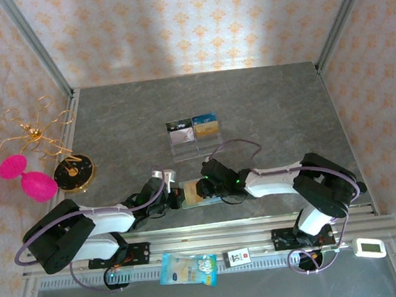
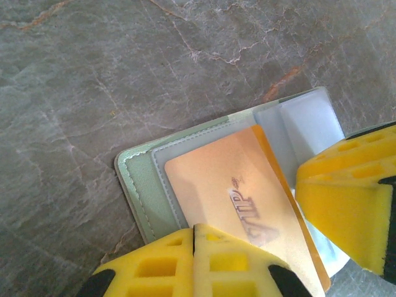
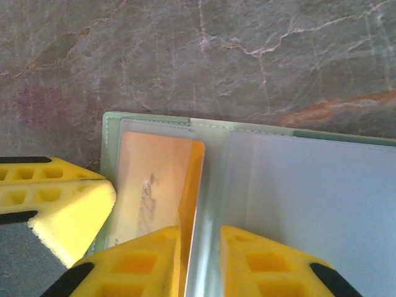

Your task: Take the credit cards out of the card holder

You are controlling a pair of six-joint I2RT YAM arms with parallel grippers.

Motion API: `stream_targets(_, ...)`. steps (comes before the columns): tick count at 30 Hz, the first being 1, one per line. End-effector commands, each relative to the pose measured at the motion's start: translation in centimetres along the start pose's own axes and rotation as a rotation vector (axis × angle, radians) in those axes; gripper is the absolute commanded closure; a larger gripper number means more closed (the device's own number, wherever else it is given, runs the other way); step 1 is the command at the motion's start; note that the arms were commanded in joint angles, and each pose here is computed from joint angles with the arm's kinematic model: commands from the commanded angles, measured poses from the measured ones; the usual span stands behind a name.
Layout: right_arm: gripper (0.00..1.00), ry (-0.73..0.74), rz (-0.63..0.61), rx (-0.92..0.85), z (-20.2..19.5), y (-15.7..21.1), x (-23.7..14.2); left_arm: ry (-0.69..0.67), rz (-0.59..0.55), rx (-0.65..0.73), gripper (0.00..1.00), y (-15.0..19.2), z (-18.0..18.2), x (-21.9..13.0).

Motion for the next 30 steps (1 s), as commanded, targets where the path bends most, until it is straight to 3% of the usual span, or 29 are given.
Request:
stream_targets(1, 0.79, -0.027, 0.032, 0.029, -0.2, 0.3, 0.4, -0.082, 0.137, -0.014, 1.00, 3.1, 2.2, 0.0)
stream_targets(9, 0.86, -0.083, 0.084, 0.032, 0.7, 0.7, 1.3, -0.050, 0.153, -0.007, 1.00, 3.3, 1.6, 0.3)
stream_targets(12, 1.00, -0.070, 0.086, 0.040, 0.4, 0.8, 1.4, -0.054, 0.160, -0.002, 1.00, 3.3, 1.5, 0.3)
stream_targets(18, 1.00, -0.038, 0.012, 0.069, -0.8, 0.1, -0.5, -0.056, 0.133, -0.006, 1.00, 3.0, 1.6, -0.1)
stream_targets(30, 1.00, -0.007, -0.016, 0.100, -2.5, 0.9, -1.8, -0.042, 0.091, 0.029, 1.00, 1.3, 0.5, -0.8)
Point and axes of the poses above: each hand's point on the last joint's axis, 136 mm out from that joint toward the fingers, its own x axis out along the fingers, its own z axis along the line the jaws close on, y = z × x, the point moved 4 cm from there along -x, back along the fingers, and after that the axes turned 2 degrees about x, right-handed, at the moved point
